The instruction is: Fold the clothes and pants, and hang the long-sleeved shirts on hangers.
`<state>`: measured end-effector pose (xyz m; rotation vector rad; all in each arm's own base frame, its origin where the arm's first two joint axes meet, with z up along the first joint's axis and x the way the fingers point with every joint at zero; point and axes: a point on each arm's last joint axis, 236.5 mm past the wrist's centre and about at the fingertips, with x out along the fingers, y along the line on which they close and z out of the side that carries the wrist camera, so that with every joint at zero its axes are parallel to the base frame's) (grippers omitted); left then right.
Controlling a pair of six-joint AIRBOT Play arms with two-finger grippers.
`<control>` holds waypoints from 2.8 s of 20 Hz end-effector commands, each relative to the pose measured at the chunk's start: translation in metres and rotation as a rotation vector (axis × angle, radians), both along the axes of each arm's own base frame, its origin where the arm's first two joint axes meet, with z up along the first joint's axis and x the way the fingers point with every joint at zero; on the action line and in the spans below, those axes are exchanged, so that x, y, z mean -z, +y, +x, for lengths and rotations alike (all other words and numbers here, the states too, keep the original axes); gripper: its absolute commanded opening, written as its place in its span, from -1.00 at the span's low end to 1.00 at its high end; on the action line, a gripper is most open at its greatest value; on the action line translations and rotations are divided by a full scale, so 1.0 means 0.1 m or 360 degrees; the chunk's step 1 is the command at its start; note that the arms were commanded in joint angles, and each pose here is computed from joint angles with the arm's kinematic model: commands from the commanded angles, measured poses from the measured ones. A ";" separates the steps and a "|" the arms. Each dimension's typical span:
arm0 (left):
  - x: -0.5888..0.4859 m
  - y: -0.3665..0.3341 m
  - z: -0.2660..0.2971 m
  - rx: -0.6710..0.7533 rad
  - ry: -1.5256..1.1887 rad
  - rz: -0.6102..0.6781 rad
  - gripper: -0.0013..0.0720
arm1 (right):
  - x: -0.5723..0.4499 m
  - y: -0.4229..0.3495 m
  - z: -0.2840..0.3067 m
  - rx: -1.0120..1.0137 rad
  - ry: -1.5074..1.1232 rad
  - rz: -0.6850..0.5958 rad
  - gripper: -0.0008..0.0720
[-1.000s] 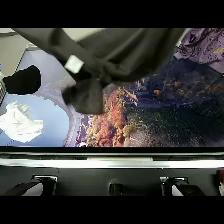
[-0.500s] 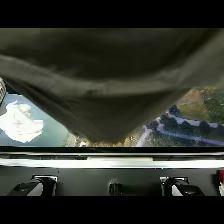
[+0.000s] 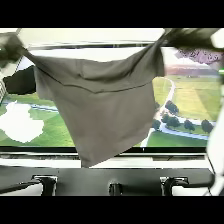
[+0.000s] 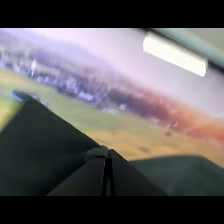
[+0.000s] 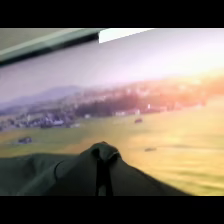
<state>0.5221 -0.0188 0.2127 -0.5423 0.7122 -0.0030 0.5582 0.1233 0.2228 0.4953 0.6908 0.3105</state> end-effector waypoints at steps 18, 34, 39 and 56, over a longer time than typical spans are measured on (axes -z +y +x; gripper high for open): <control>2.09 -0.19 0.09 0.0069 0.0798 -0.0068 -0.92 | 2.05 -0.99 -1.09 -0.0146 0.1227 0.0008 0.37; 2.11 -0.20 0.04 0.0078 0.0833 -0.0069 -0.92 | 3.24 -0.40 -1.75 -0.0008 0.1361 0.0153 0.31; 2.11 -0.20 0.04 0.0079 0.0835 -0.0069 -0.92 | 3.22 -0.18 -1.56 -0.0015 0.1275 0.0127 -0.89; 2.20 -0.32 -0.17 0.0134 0.0980 -0.0066 -0.92 | 1.79 -1.35 0.04 0.0544 0.0723 0.0215 0.25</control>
